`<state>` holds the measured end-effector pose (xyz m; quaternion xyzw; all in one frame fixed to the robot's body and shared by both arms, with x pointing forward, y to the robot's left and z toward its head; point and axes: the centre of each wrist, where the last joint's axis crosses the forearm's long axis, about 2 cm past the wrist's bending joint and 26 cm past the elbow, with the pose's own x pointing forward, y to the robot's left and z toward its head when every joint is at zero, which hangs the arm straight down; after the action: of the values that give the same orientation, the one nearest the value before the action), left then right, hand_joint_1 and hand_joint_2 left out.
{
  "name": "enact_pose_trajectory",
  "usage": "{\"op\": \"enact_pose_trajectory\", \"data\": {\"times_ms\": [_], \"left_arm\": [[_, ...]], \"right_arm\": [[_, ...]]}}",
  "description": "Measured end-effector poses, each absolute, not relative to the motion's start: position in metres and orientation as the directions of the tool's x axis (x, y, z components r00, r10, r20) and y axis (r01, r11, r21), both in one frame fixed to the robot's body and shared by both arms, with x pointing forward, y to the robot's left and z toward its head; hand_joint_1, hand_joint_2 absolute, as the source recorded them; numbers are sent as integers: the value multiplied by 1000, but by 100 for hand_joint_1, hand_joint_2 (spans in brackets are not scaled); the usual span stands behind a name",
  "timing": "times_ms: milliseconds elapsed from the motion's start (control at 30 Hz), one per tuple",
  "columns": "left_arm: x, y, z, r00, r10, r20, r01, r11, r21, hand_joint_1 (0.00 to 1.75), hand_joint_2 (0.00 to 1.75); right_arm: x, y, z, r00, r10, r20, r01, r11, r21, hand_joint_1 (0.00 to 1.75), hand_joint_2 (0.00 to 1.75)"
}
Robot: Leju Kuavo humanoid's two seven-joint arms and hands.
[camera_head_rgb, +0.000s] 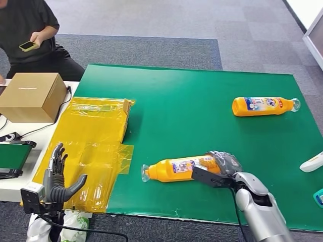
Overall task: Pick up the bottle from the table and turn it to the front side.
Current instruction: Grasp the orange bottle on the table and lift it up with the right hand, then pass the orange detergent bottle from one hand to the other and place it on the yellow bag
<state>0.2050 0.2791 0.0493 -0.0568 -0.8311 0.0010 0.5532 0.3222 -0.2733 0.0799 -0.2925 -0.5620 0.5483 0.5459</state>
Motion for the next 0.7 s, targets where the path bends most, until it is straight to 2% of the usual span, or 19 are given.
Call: {"op": "enact_pose_trajectory", "data": {"times_ms": [300, 467, 700], "left_arm": [[204, 262, 45, -337, 200, 920, 254, 960, -116, 0, 175], [210, 241, 45, -307, 274, 911, 379, 913, -147, 0, 175], [212, 222, 49, -284, 376, 882, 493, 846, -202, 0, 175]], "right_arm": [[298, -207, 121, -345, 787, 512, -118, 505, -855, 175, 175], [300, -171, 139, -408, 647, 644, -94, 672, -734, 175, 175], [312, -146, 157, -447, 526, 723, -109, 771, -628, 175, 175]]}}
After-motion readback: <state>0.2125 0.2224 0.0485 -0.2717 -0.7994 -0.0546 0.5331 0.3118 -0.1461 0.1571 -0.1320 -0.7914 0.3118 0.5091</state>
